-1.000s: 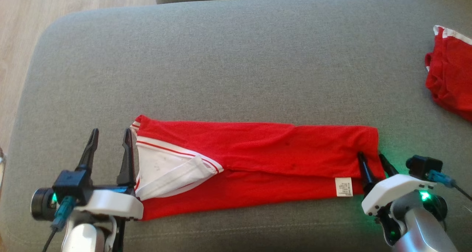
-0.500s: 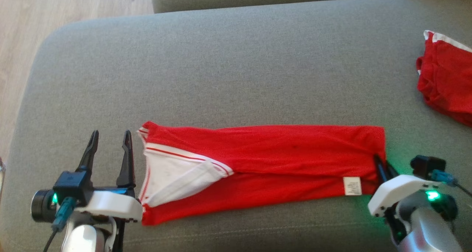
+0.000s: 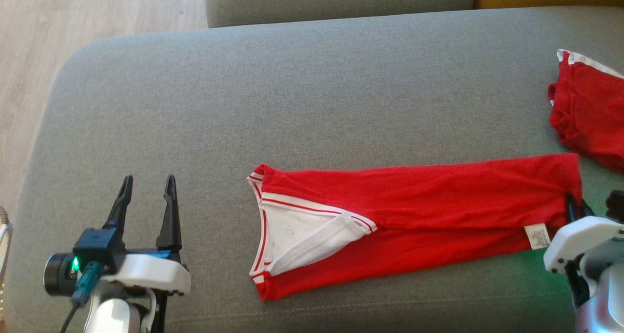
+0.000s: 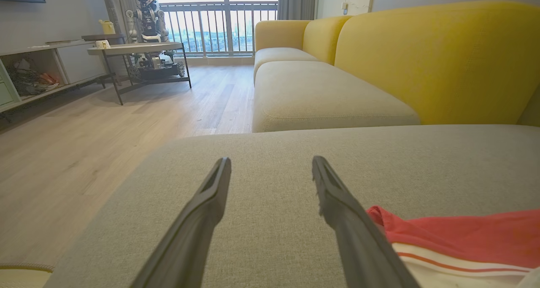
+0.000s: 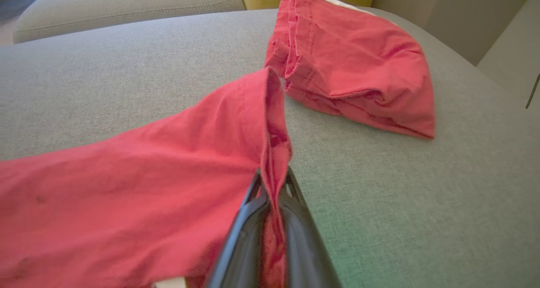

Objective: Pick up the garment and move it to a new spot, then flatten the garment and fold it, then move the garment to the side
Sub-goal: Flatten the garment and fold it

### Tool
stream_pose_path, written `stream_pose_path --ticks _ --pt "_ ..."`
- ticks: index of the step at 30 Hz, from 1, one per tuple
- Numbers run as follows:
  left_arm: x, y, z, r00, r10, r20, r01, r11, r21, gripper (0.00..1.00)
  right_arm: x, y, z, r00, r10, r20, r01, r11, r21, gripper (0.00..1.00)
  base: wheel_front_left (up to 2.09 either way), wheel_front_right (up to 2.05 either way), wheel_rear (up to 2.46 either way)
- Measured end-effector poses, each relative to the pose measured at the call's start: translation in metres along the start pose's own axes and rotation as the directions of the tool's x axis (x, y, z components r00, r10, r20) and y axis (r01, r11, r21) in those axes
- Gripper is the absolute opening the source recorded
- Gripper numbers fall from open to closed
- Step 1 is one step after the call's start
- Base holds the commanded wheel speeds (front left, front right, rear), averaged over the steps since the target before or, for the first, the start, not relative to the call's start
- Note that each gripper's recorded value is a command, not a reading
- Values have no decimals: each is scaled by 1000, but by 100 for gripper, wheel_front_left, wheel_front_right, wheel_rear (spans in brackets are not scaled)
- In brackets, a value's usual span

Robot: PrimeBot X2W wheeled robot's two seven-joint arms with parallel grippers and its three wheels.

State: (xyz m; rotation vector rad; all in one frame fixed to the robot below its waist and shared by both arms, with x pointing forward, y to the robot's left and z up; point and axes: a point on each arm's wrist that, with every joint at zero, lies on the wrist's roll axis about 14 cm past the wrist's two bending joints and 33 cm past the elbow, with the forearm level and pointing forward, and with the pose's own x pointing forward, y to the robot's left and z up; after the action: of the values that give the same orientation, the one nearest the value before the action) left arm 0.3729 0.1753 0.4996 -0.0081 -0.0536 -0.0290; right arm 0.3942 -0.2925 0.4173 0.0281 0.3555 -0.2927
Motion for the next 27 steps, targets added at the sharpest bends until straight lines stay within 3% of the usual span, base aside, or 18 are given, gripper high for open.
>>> stream_pose_path --ticks 8,14,20,27 --pt "-20 7 -5 999 26 -19 -27 1000 -5 100 -10 32 16 995 99 12 -99 994 47 0 0 0 0" --pt "-22 8 2 1000 30 3 -30 1000 -5 100 -28 71 16 970 241 -10 -237 960 150 0 0 0 0" --pt "-24 9 3 999 33 7 -33 999 -4 100 -45 121 30 912 411 5 -397 879 265 0 0 0 0" --pt "-31 16 4 998 59 8 -59 998 -6 100 -80 187 34 780 625 19 -572 701 425 0 0 0 0"
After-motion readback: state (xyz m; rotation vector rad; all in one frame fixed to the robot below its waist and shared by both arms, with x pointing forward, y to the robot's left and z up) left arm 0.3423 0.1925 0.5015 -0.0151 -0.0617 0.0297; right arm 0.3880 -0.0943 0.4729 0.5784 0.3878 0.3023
